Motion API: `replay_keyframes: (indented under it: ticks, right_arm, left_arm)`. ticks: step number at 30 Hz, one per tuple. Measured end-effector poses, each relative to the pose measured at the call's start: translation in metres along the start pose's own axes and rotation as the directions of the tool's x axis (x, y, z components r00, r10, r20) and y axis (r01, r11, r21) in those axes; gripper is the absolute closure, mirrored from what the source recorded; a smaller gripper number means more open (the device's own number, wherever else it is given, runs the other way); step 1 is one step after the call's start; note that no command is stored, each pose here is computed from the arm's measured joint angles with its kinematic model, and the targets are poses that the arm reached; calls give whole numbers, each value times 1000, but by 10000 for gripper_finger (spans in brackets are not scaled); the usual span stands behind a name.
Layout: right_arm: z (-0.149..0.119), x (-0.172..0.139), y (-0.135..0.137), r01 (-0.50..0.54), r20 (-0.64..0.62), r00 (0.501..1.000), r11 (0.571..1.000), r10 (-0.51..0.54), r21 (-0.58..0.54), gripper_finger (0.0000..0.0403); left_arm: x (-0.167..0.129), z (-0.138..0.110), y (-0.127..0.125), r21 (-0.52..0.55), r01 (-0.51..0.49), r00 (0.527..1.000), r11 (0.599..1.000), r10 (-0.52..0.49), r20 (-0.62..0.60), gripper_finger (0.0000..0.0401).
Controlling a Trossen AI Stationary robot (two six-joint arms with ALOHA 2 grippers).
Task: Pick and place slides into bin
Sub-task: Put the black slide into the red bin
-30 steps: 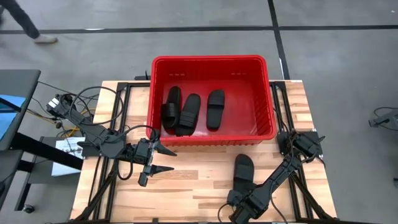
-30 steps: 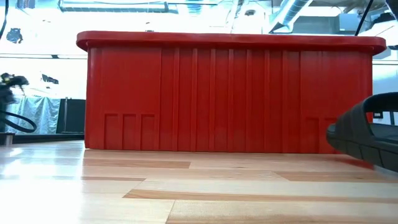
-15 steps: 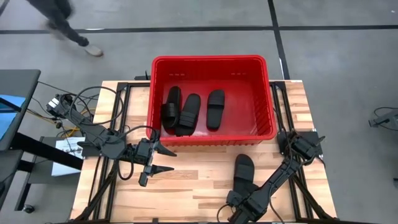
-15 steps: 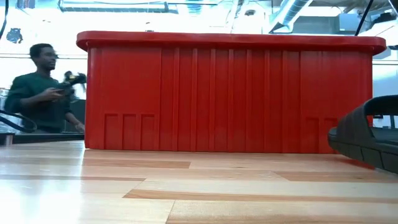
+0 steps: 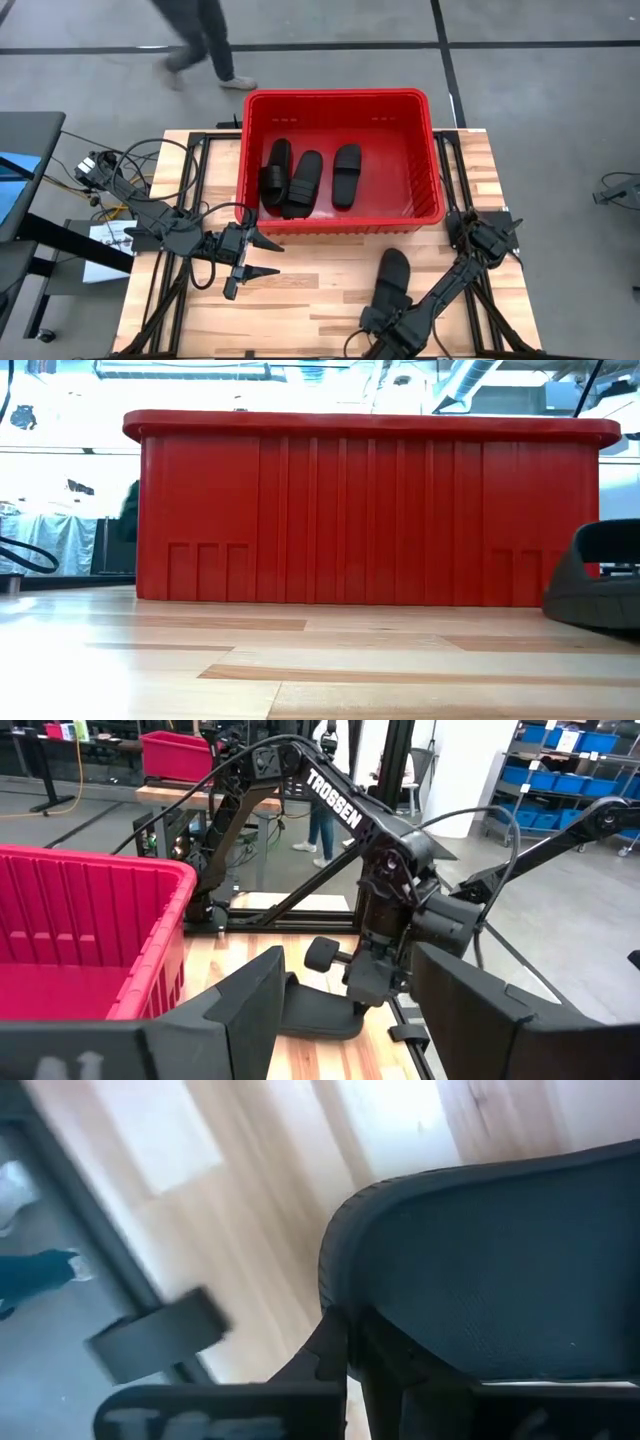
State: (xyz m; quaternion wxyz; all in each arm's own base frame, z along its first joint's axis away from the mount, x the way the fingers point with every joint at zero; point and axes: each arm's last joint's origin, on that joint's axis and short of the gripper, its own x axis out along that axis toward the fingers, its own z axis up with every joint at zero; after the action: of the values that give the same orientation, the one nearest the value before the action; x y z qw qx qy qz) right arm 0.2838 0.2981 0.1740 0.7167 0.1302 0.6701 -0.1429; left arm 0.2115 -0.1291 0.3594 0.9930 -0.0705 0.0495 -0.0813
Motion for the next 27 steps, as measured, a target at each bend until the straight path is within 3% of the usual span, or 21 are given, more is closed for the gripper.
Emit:
replay_keyframes:
  ticks: [11,27]
  right_arm:
    - [9,-46,19,-141,50,988,983,148,-119,402]
    - [16,-126,21,-206,121,961,938,247,-281,402]
  left_arm:
    - [0,0,0,0,0,1000,1000,0,0,191]
    - [0,0,0,-7,0,1000,1000,0,0,191]
